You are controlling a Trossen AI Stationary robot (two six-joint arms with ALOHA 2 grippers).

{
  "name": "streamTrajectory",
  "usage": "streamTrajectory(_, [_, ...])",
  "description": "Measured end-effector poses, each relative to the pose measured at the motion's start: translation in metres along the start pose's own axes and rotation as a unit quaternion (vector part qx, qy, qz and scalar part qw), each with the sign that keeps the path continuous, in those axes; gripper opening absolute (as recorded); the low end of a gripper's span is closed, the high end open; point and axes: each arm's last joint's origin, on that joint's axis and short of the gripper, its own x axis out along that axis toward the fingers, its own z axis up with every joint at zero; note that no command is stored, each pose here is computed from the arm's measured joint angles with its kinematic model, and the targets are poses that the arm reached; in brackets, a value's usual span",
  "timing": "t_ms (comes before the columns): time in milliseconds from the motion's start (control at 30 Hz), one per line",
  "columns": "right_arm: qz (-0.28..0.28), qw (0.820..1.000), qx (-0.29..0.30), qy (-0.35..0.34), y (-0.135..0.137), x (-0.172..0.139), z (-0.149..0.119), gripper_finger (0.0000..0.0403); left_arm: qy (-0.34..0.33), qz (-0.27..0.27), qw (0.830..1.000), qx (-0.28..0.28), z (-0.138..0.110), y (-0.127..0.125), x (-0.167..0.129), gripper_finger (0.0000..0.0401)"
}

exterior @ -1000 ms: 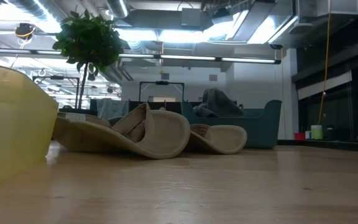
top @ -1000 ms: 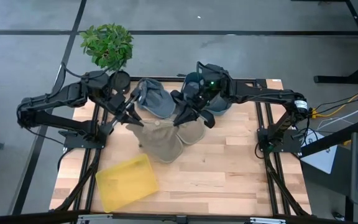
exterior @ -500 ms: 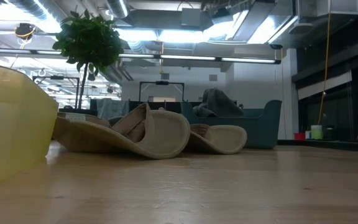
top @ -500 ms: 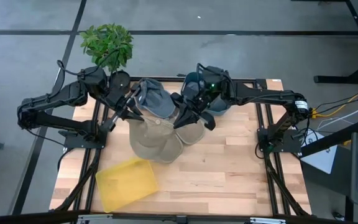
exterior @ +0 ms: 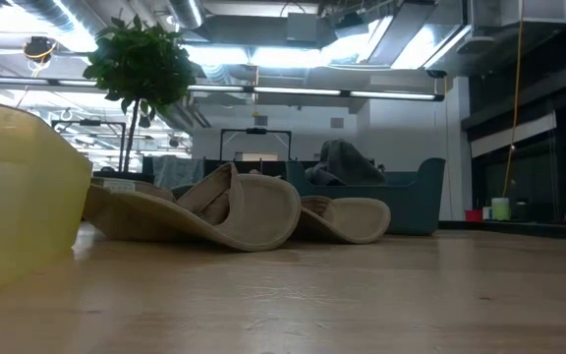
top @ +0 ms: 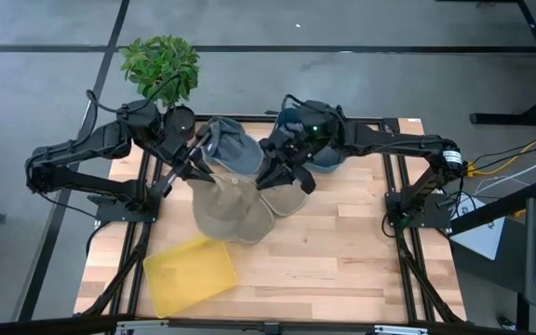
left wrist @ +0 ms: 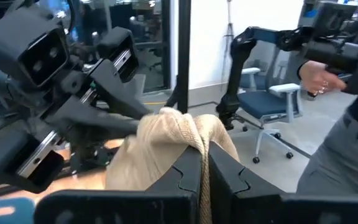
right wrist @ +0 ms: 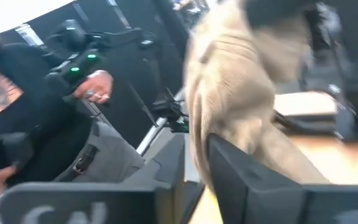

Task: Pick & Place hat
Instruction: Put the right brown cap into the yellow bin

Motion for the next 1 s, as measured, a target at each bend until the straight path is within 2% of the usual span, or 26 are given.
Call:
streamTrajectory(100, [-0.028, 0.999, 0.031, 0.014, -0.007, -0.005, -0.004, 0.0105, 0.020, 0.021, 1.000, -0.005, -0.004, -0.002, -0.004, 0.0005])
streamTrajectory(200, [-0.036, 0.997, 0.068, 0.022, -0.014, -0.011, -0.005, 0.0139, 0.056, 0.064, 0.996, -0.025, -0.011, -0.003, -0.008, 0.0005])
streamTrajectory(333, [-0.044, 0.996, 0.072, 0.022, -0.019, -0.017, -0.004, 0.0175, 0.098, 0.139, 0.985, -0.041, -0.018, -0.001, -0.011, 0.0005])
streamTrajectory(433, [-0.119, 0.990, 0.077, 0.008, -0.026, -0.020, -0.005, 0.0186, 0.108, 0.183, 0.976, -0.040, -0.019, 0.001, -0.013, 0.0005])
streamTrajectory(500, [-0.187, 0.979, 0.076, -0.002, -0.031, -0.023, -0.006, 0.0187, 0.115, 0.202, 0.972, -0.040, -0.021, 0.002, -0.013, 0.0005])
streamTrajectory(600, [-0.294, 0.953, 0.078, -0.016, -0.039, -0.028, -0.009, 0.0188, 0.125, 0.208, 0.969, -0.044, -0.023, 0.002, -0.014, 0.0005])
streamTrajectory(733, [-0.381, 0.921, 0.071, -0.045, -0.044, -0.032, -0.007, 0.0188, 0.144, 0.242, 0.958, -0.047, -0.026, 0.003, -0.016, 0.0005])
streamTrajectory(800, [-0.392, 0.916, 0.066, -0.054, -0.044, -0.032, -0.006, 0.0188, 0.149, 0.266, 0.951, -0.045, -0.026, 0.004, -0.016, 0.0005])
streamTrajectory(1000, [-0.373, 0.924, 0.043, -0.073, -0.037, -0.024, -0.002, 0.0188, 0.145, 0.324, 0.935, -0.012, -0.023, 0.008, -0.018, 0.0004])
